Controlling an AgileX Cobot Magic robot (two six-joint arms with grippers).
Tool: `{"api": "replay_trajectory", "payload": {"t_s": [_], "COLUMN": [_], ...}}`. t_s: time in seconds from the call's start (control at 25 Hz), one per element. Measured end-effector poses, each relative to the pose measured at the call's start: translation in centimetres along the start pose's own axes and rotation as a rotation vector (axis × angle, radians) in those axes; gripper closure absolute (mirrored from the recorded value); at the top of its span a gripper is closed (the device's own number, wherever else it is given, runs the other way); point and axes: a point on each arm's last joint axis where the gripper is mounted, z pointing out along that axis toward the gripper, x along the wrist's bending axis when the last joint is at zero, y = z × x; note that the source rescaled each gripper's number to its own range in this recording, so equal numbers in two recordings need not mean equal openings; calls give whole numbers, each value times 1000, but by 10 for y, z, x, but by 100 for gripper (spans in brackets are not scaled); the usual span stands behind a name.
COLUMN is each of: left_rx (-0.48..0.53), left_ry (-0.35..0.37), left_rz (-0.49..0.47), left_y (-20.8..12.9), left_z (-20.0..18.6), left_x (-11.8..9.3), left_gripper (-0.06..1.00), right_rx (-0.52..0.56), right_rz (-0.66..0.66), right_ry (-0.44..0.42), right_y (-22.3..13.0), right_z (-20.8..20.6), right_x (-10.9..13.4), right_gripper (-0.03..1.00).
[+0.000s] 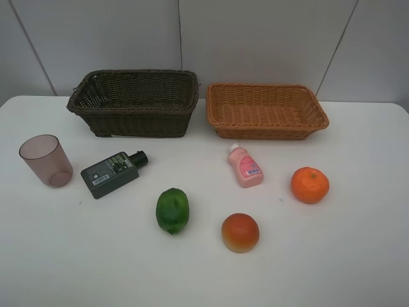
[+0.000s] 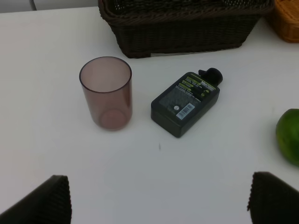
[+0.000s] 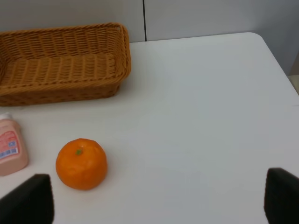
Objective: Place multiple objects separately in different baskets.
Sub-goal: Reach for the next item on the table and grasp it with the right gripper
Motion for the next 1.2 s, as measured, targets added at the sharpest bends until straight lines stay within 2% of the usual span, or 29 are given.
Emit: {"api": "replay_trajectory", "payload": {"t_s": [1.2], "left_rx": [0], "left_ry": [10], "left_rz": [-5], "left_y": [0], "left_z": [0], "left_x": [0], "left_gripper": [-4], "right_rx": [0], "right_rz": [0], "right_ry": [0], "right_y": [0], "right_z": [0], "right_x": [0], "right_gripper": [3]}}
